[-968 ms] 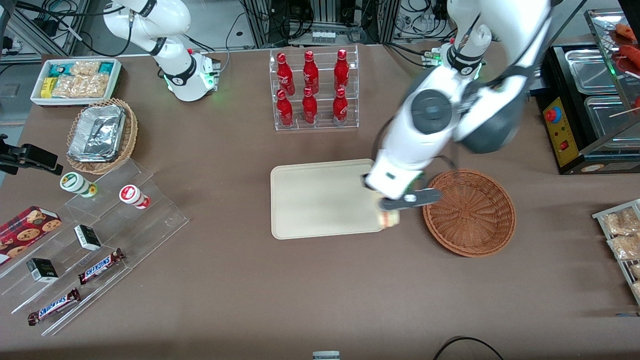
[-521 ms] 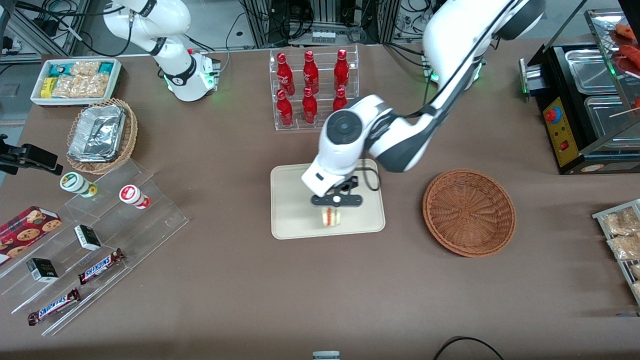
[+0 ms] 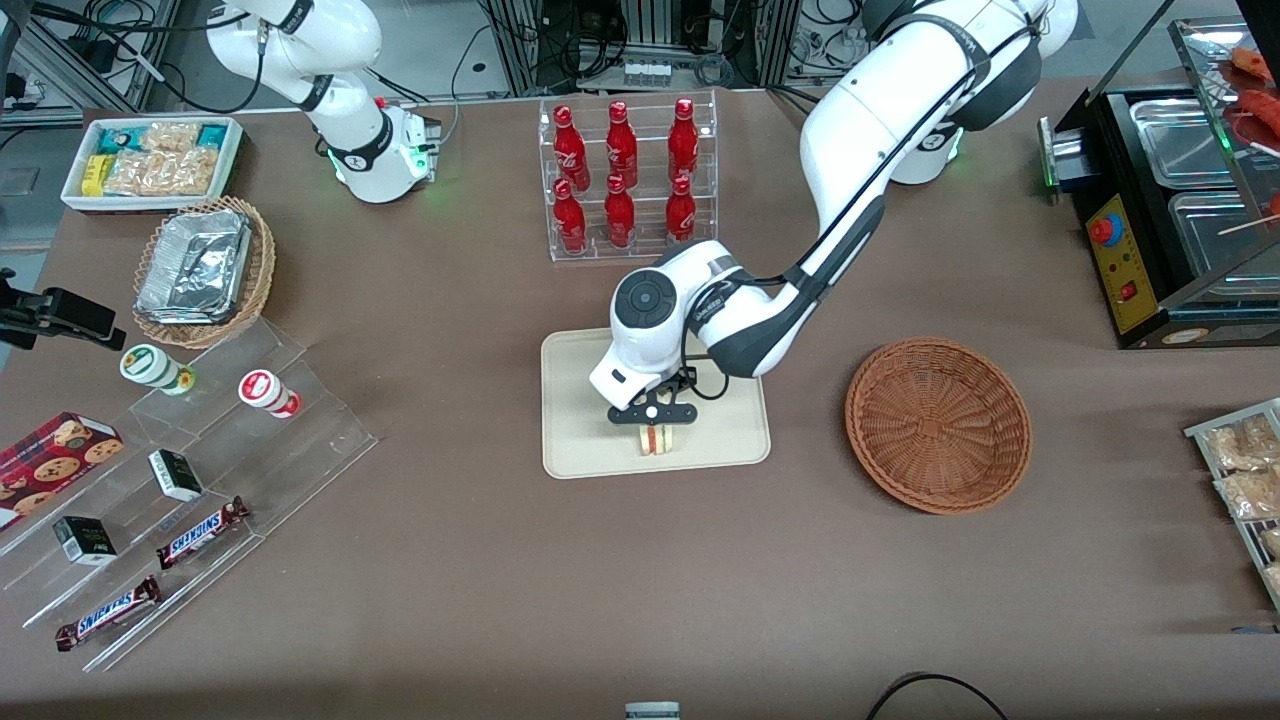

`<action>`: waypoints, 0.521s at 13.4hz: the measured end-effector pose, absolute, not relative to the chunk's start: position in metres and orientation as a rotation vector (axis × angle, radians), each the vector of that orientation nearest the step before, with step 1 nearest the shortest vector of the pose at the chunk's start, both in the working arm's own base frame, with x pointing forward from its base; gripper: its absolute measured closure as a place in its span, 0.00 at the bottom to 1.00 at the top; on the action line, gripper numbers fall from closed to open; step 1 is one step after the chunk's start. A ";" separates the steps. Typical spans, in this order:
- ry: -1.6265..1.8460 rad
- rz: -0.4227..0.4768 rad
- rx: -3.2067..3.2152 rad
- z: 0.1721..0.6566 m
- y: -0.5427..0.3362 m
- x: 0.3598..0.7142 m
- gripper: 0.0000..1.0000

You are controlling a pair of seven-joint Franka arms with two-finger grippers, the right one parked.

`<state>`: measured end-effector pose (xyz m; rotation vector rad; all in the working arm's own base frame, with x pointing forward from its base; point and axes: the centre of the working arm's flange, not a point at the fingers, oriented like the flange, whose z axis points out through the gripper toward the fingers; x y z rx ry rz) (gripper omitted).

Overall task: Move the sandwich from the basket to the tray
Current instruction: 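Lift the sandwich and carry it toward the cream tray, then lower the sandwich onto the tray and open the left gripper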

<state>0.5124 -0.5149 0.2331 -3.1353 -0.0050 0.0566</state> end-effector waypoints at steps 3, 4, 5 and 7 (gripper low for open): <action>0.020 0.045 -3.126 0.230 -0.521 0.506 0.69; 0.023 0.037 -3.126 0.231 -0.521 0.507 0.59; 0.021 0.030 -3.128 0.235 -0.522 0.509 0.48; 0.008 0.023 -3.110 0.254 -0.520 0.514 0.26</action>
